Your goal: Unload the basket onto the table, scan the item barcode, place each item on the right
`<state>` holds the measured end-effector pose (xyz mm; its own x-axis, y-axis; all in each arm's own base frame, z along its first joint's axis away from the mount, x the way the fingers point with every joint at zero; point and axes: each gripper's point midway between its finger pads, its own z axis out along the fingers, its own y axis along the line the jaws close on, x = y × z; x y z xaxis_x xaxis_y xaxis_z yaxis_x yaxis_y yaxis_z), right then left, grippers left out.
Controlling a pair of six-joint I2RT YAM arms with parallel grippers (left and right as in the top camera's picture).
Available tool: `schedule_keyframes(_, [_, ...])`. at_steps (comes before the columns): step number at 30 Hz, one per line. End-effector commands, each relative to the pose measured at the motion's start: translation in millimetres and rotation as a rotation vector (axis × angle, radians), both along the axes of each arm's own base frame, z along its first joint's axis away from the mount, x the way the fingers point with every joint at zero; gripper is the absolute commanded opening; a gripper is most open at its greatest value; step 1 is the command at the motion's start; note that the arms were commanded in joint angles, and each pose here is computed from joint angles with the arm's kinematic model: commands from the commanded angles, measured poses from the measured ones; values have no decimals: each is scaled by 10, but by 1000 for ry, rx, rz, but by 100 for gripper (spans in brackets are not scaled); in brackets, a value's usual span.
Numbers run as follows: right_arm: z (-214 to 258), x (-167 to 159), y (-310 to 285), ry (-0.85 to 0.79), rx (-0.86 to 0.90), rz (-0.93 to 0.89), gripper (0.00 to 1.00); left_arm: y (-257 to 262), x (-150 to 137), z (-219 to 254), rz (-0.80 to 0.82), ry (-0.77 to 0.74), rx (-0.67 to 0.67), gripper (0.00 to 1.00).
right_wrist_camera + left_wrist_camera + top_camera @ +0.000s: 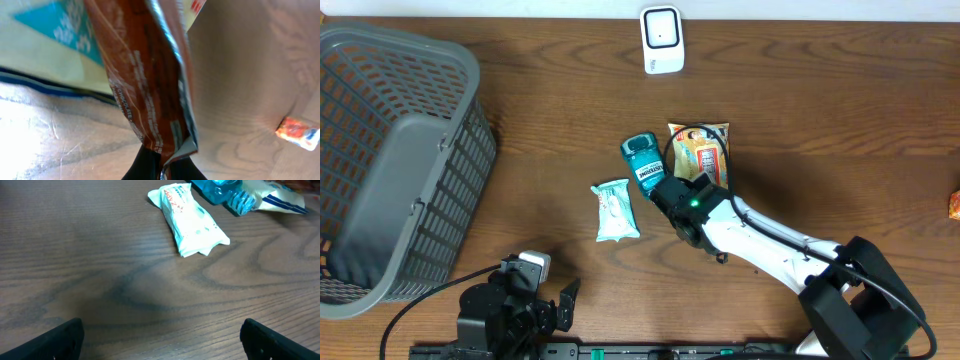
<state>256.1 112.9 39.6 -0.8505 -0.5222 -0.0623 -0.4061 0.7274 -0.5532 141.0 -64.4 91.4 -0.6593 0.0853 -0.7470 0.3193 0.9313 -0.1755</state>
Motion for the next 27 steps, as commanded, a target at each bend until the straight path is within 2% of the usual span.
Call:
schedule_keyframes(1, [-104, -124, 91, 44, 81, -54, 1, -5, -26, -18, -1, 14, -4, 99])
schedule_keyframes(2, [-111, -134, 108, 43, 99, -75, 1, -5, -25, -18, -1, 14, -5, 99])
schedule_keyframes(3, [-115, -142, 130, 42, 116, -93, 7, -5, -25, -18, -1, 14, -5, 99])
schedule_keyframes(4, [-109, -144, 151, 42, 131, -103, 20, -5, -25, -18, -1, 14, -4, 99])
schedule_keyframes(6, [-83, -138, 209, 47, 160, -104, 33, -5, -25, -18, -1, 14, -4, 99])
schedule_keyframes(7, [-46, -123, 224, 40, 168, -104, 45, -5, -25, -18, -1, 14, -5, 99])
schedule_keyframes(10, [33, -92, 257, 33, 178, -103, 52, -5, -26, -18, -1, 14, -4, 100])
schedule_keyframes(16, [445, 35, 425, -42, 282, -185, 54, -5, -26, -18, -1, 14, -4, 99])
schedule_keyframes(21, [950, 83, 583, -121, 456, -188, 74, -5, -25, -18, -1, 14, -4, 99])
schedule_keyframes(23, [1120, 79, 560, -153, 514, -193, 87, -5, -25, -18, -1, 14, -5, 99])
schedule_keyframes(24, [1185, 77, 531, -162, 540, -199, 97, -5, -26, -18, -1, 14, -4, 99])
schedule_keyframes(27, [1240, 61, 443, -103, 610, -176, 99, -5, -26, -18, -1, 14, -4, 99])
